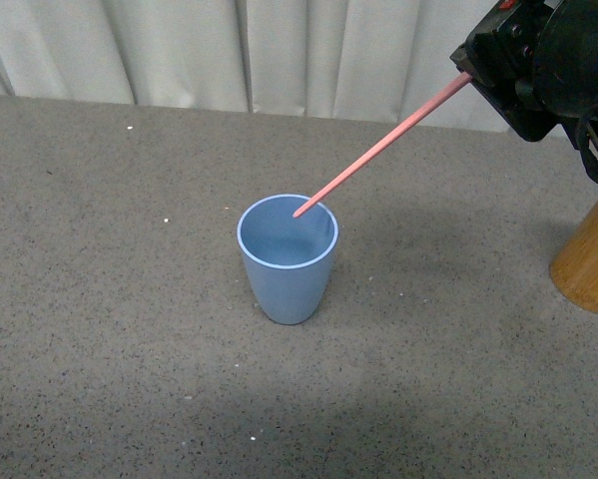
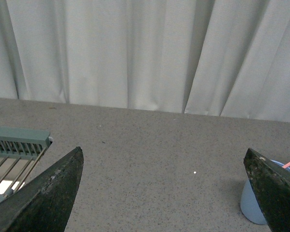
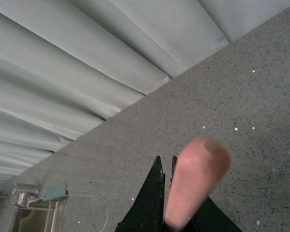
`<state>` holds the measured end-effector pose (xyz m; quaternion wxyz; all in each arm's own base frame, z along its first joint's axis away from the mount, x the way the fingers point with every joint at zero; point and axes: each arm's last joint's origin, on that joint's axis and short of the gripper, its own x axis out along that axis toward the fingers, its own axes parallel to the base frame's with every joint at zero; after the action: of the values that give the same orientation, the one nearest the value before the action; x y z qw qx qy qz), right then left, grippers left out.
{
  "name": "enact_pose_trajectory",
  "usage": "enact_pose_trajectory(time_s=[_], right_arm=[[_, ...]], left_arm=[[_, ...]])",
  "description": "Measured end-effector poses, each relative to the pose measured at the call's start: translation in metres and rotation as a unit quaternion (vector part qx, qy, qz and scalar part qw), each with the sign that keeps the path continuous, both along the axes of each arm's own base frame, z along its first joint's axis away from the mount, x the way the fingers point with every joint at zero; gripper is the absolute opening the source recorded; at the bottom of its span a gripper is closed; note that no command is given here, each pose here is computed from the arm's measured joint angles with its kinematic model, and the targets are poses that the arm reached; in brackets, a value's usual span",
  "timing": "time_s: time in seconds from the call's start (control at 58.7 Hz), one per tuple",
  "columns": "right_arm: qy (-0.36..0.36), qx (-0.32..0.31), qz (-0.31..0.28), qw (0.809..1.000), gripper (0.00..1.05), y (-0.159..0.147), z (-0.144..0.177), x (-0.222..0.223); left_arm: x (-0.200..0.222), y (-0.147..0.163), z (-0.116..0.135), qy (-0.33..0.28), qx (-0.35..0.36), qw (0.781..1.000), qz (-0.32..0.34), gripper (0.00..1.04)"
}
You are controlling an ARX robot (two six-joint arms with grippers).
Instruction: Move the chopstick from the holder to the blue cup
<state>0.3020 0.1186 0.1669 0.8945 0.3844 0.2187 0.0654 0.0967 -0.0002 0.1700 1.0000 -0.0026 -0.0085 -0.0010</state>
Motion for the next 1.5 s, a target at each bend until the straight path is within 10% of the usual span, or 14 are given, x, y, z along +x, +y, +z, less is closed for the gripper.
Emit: enact_pose_trajectory(time_s=[0.8,1.362,1.499], right_arm=[[0.009,-0.007,0.01,1.0,0.02,0.01,-0.001,0.01],[0.009,-0.054,-0.019,0.998,0.95,0.007,-0.003,0.011],[-0.011,-0.078,-0.05,0.996,0.93,-0.001,0.0,0.007]], left_arm=[[0.0,0.0,0.0,0.0,0.0,1.0,0.0,0.98],[0.0,0.0,0.0,0.0,0.0,1.0,0.0,0.98],[0.0,0.0,0.0,0.0,0.0,1.0,0.0,0.98]])
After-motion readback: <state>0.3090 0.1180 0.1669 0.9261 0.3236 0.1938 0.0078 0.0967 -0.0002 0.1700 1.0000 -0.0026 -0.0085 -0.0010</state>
